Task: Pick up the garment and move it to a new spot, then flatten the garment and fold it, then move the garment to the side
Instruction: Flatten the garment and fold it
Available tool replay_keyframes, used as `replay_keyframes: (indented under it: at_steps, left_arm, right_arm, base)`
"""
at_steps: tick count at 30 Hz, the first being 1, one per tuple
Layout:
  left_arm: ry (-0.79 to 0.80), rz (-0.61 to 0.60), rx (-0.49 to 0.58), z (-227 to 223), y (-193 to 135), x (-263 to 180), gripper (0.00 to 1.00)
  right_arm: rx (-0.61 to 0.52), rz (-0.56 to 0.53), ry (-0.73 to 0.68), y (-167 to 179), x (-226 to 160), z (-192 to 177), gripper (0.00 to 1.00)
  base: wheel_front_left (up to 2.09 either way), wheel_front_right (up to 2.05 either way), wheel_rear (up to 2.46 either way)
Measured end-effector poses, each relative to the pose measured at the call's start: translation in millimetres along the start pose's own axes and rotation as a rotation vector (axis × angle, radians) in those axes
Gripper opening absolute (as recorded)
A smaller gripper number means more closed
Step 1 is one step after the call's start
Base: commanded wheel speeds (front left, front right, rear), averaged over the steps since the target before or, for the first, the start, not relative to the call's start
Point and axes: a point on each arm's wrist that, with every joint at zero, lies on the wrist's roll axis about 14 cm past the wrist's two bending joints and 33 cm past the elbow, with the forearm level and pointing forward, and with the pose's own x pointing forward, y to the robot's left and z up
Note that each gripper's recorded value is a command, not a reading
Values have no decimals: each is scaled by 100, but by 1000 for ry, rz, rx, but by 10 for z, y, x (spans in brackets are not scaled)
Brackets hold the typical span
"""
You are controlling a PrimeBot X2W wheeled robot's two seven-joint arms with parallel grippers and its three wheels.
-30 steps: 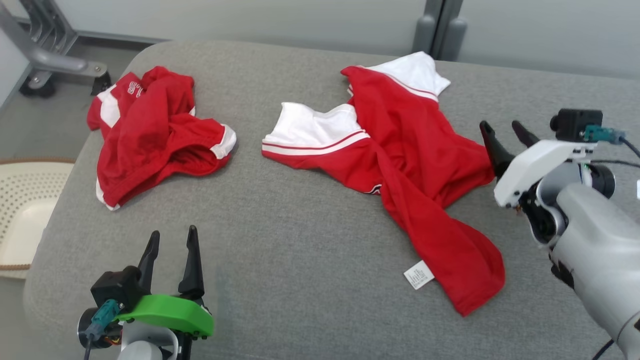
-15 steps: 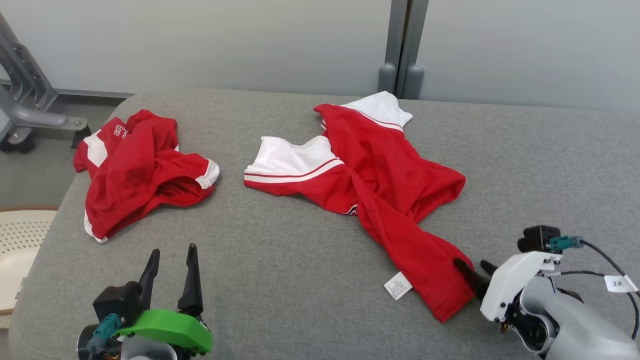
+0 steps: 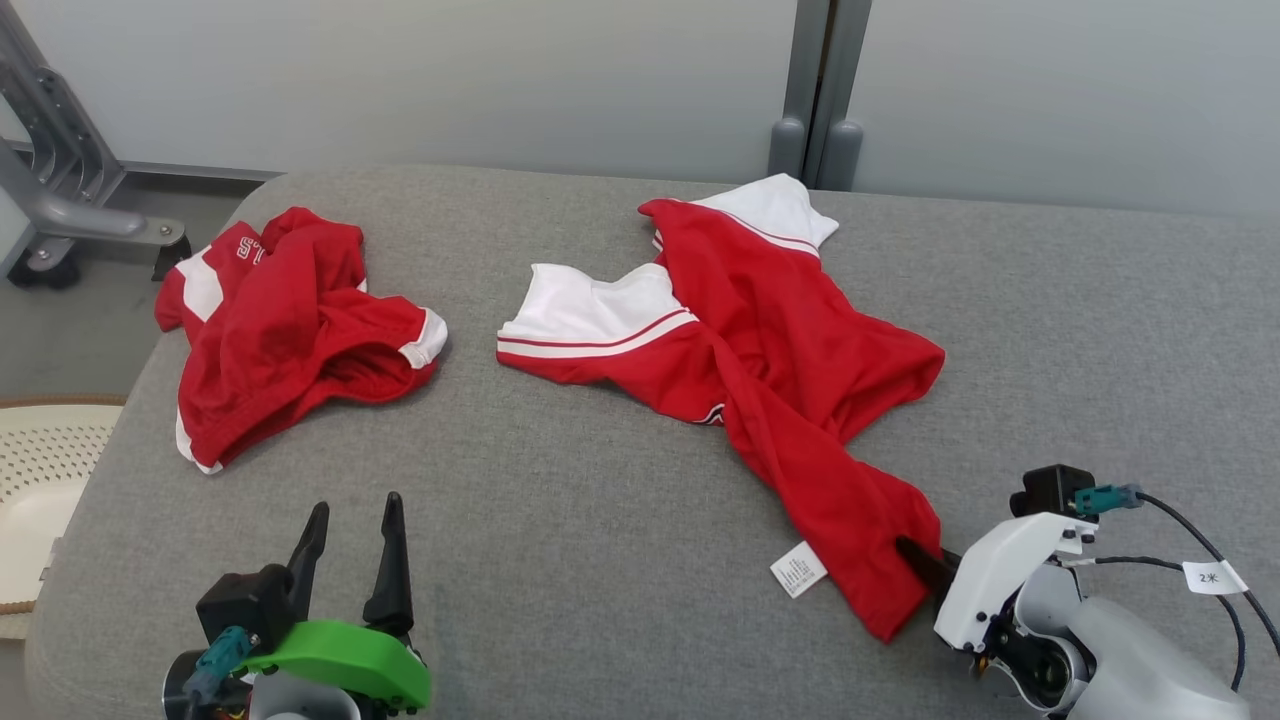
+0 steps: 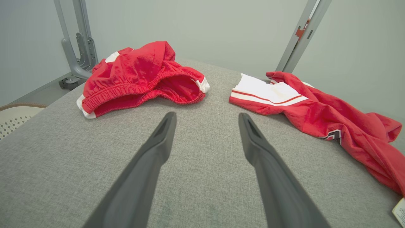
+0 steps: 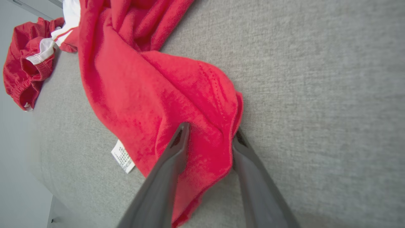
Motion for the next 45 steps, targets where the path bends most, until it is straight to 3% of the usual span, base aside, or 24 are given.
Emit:
replay_keyframes:
  at_steps: [10,15,20,24,25,26,30,35,39,45]
  left_arm:
    - [-4,-29,-3,8,-100,35,100]
    - [6,-63,-3,-25,-215,72,100]
    - [21,-91,-1,-72,-313,133,100]
    - [42,-104,1,-138,-361,182,100]
    - [47,-107,2,-153,-372,198,100]
    - [50,-111,2,-160,-385,215,100]
    - [59,-125,3,-188,-438,287,100]
    - [64,-139,6,-201,-483,354,100]
    - [62,-147,10,-192,-504,393,100]
    - [29,-176,17,-76,-562,478,100]
  right_arm:
    - [-35,-24,-271,-169,-316,818,0]
    - [-75,-101,-368,-477,-645,1198,0]
    - [-135,-234,-387,-912,-950,1354,0]
    - [-105,-335,-317,-1262,-1050,1168,0]
    - [-100,-354,-299,-1326,-1060,1106,44]
    - [-95,-365,-290,-1362,-1062,1066,100]
    - [-75,-407,-283,-1481,-1063,962,100]
    - [-93,-417,-437,-1440,-1157,1219,100]
    - [-105,-328,-589,-1058,-1132,1468,100]
    - [-155,-222,-696,-588,-1147,1503,100]
  base:
    - [0,0,0]
    - [0,0,0]
    - [0,0,0]
    - [0,0,0]
    - [0,0,0]
    - [0,0,0]
    - [0,0,0]
    - [0,0,0]
    - [0,0,0]
    - [0,0,0]
